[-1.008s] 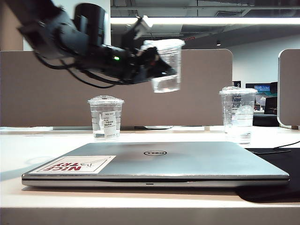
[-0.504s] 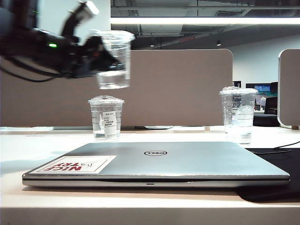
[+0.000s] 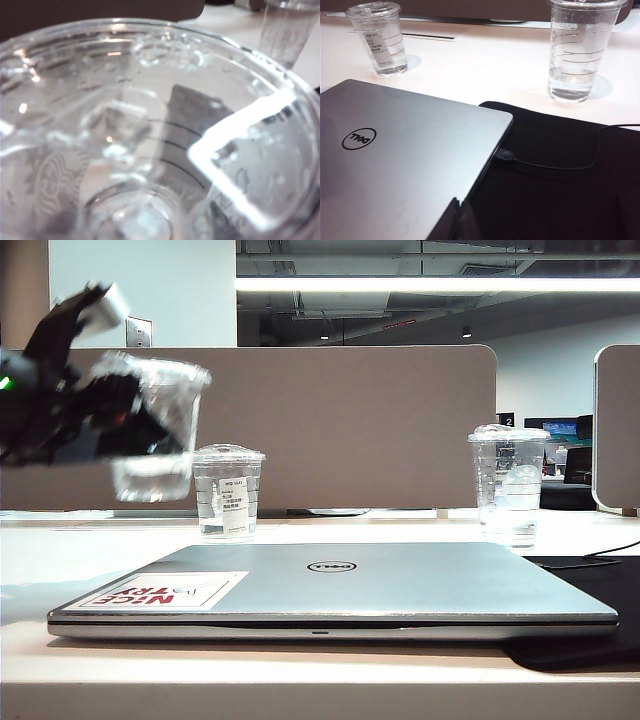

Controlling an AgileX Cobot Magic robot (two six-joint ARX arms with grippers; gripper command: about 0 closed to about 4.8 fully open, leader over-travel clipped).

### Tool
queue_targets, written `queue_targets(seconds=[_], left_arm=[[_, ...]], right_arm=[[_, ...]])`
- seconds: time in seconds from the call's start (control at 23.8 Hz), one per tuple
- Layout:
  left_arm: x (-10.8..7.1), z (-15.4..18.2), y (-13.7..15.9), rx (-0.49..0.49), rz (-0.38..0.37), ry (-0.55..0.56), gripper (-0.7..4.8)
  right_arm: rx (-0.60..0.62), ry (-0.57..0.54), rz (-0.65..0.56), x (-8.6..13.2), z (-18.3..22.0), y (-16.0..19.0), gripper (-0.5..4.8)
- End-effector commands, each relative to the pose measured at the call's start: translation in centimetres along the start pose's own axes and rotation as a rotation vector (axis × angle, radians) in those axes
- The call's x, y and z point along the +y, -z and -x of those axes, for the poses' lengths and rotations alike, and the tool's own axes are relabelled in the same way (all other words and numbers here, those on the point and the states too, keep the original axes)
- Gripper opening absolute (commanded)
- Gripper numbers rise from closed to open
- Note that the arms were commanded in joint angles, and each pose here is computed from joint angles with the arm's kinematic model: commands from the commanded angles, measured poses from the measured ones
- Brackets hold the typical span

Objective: Pick up the coffee cup on the middle and place it on the left side of the laptop.

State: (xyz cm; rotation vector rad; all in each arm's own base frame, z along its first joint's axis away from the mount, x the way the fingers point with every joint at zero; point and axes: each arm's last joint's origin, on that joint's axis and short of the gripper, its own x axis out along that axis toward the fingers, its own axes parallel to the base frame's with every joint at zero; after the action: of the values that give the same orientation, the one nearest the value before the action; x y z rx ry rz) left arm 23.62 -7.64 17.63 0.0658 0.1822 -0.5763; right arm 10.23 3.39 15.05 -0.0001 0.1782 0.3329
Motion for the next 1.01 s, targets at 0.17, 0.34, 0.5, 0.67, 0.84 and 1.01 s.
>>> queue_targets(seconds=[0.17,0.34,0.5,0.67,0.84,1.01], left_arm=[[0.8,1.9,1.8,-0.06,0.063,-0.104,3.21],[1.8,3.0,2.8,-0.056,0.102,-0.166,3.22],[2.0,3.6,3.6,-0.038,0.119,-0.187,3.22],[2.0,3.5,4.4,-0.015,0.129,-0.186,3.22],[2.1,3.1,5.1,-0.012,0.153,-0.183,3.22],[2.3,2.6,5.8,-0.03,0.172,-0.185,3.22]], right_arm=[[-0.013,0.001,0.001,0.0,0.0,0.0,-0.05],[-0.013,0.001,0.001,0.0,0.0,0.0,-0.05],[-0.013,0.001,0.001,0.0,0.0,0.0,-0.05],[-0.013,0.001,0.001,0.0,0.0,0.0,-0.05],[-0.013,0.001,0.001,0.0,0.0,0.0,-0.05],[-0.013,0.001,0.001,0.0,0.0,0.0,-0.05]])
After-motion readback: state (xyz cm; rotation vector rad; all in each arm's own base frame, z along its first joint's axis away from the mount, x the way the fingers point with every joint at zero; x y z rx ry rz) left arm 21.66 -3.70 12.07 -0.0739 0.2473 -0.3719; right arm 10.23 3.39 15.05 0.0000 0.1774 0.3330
